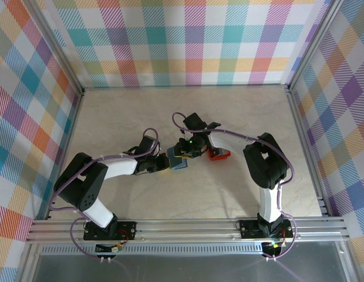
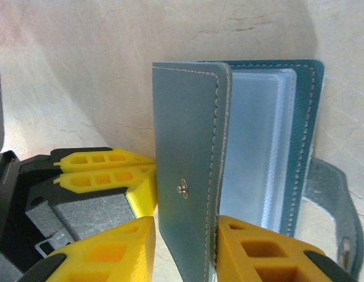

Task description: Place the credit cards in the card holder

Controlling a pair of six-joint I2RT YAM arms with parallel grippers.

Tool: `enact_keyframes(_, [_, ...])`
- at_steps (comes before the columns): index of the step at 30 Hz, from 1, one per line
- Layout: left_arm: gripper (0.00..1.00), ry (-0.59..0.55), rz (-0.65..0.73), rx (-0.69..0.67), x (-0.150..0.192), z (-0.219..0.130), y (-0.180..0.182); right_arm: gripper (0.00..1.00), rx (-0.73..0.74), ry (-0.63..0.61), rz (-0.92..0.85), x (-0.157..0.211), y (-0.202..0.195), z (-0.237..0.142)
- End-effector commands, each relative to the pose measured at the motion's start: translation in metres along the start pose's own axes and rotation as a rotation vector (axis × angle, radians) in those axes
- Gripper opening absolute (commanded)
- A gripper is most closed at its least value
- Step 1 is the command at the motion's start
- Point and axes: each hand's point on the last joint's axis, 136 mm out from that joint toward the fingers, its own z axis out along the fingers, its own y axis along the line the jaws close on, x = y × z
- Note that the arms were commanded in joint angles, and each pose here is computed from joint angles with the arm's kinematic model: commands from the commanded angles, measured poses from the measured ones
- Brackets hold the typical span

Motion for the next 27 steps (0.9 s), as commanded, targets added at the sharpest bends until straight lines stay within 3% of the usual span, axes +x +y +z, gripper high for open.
enact_keyframes(1, [0.16,-0.054,0.023,0.013,-0.017,-0.009,-0.007,0.31,-0.062,-0.013,-0.009,-0.004,0.019,-0.008])
enact_keyframes(19, [0.21,-0.103,-0.200,0.001,-0.004,-0.097,0.036,0.36,-0.032,0.015,-0.063,0.000,0.058,0.017])
enact_keyframes(27, [0.22,-0.106,-0.231,0.002,0.009,-0.116,0.048,0.40,-0.026,0.039,-0.070,0.001,0.073,0.037])
